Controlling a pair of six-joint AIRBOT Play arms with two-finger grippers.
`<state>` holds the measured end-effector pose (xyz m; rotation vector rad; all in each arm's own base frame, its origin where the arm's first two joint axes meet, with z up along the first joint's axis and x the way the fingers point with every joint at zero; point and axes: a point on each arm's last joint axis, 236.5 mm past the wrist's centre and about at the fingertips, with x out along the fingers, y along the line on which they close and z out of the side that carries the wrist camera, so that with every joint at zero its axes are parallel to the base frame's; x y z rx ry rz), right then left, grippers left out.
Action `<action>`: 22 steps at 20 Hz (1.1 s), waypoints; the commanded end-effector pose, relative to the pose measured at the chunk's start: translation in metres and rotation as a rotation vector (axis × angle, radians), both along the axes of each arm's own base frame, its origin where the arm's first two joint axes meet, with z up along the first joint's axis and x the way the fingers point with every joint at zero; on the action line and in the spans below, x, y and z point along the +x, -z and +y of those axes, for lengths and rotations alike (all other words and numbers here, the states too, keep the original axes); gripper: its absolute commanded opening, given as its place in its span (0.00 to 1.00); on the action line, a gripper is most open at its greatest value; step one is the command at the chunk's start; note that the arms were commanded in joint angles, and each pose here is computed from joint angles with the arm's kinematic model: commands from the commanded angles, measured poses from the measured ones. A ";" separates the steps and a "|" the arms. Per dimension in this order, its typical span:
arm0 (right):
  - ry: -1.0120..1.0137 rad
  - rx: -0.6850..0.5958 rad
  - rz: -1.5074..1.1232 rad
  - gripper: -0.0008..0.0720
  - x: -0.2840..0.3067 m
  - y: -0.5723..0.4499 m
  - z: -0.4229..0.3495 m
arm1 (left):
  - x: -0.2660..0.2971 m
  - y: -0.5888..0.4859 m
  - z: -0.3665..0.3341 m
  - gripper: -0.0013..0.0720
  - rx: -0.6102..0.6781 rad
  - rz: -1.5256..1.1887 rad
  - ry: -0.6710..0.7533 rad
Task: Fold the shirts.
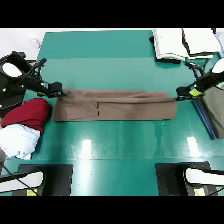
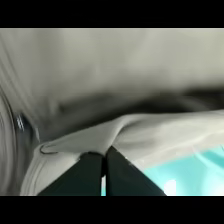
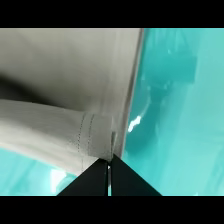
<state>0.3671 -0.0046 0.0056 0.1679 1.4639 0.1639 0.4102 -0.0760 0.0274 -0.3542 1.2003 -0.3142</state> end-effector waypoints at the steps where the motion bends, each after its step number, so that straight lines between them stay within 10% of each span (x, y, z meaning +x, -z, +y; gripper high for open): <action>1: 0.043 0.108 -0.058 0.08 0.045 0.002 0.014 | 0.048 -0.003 0.010 0.48 0.017 -0.104 -0.057; 2: 0.071 0.146 -0.088 0.37 0.055 -0.001 0.014 | 0.056 -0.009 0.013 0.80 0.010 -0.127 -0.090; 3: 0.097 0.189 -0.109 0.61 0.061 -0.006 0.016 | 0.059 -0.015 0.013 0.74 0.008 -0.140 -0.094; 7: 0.100 0.248 -0.063 0.72 0.042 -0.004 -0.004 | 0.043 -0.019 0.005 0.74 -0.003 -0.079 -0.044; 9: 0.154 0.298 -0.006 0.78 0.021 0.014 -0.016 | 0.031 -0.014 0.002 0.05 -0.004 -0.033 -0.006; 19: 0.286 0.556 0.054 0.77 -0.014 0.094 0.028 | 0.028 -0.008 -0.095 0.05 -0.058 -0.055 0.120; 22: 0.206 0.550 0.039 0.36 0.002 0.093 0.051 | 0.024 0.011 -0.142 0.05 -0.066 -0.052 0.171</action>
